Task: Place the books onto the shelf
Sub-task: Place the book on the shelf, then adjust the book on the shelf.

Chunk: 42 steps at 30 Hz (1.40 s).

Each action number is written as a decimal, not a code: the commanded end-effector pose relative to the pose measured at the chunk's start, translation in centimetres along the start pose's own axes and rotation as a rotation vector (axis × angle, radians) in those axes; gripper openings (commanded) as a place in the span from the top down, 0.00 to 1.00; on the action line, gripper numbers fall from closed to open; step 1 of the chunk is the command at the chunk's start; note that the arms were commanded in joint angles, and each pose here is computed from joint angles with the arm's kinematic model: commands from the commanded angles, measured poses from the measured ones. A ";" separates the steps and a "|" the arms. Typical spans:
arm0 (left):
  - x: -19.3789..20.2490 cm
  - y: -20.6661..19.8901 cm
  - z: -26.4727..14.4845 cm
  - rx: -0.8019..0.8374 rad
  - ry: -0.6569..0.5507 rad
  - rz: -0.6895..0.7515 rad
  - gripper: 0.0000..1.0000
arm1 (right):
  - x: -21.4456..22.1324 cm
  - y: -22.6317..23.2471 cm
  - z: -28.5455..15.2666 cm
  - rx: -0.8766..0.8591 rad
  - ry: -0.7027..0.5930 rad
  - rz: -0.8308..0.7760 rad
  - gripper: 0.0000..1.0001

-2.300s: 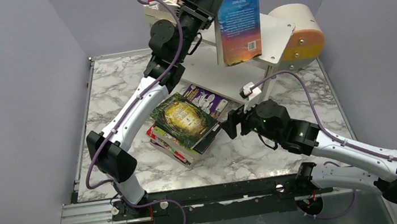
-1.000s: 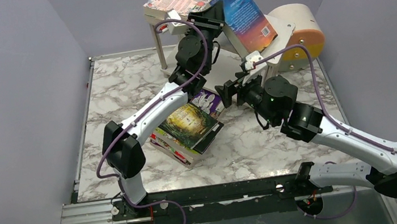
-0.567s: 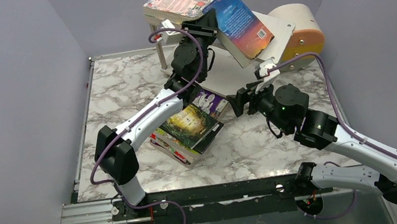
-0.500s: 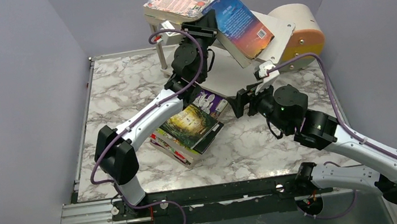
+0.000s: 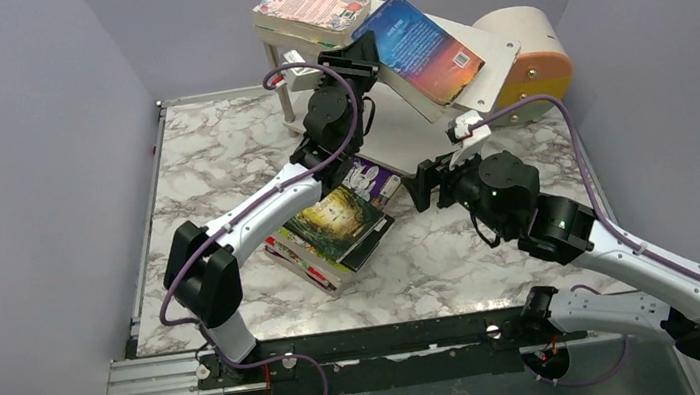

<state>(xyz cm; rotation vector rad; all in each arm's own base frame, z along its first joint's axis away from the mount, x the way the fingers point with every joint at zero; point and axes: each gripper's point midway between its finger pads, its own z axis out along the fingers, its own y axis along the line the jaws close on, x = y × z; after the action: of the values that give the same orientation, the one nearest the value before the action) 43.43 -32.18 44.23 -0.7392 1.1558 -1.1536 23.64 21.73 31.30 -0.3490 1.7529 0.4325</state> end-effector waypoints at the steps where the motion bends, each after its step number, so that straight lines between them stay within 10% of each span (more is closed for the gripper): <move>1: -2.1 -2.9 -0.9 0.075 -0.010 -0.052 0.76 | -0.1 0.0 -0.1 0.006 0.001 0.013 0.25; 14: -1.6 0.4 -1.3 0.042 0.046 -0.064 0.46 | -0.6 0.6 0.9 0.006 0.010 -0.001 0.25; 42: -2.9 4.2 -2.2 0.034 0.159 -0.088 0.39 | -4.2 0.2 6.2 0.110 0.015 -0.116 0.25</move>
<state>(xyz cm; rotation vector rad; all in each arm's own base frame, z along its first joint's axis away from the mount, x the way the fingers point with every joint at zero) 43.80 -28.55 38.52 -0.7094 1.2836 -1.2487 28.40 25.78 32.56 -0.4114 1.7782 0.2959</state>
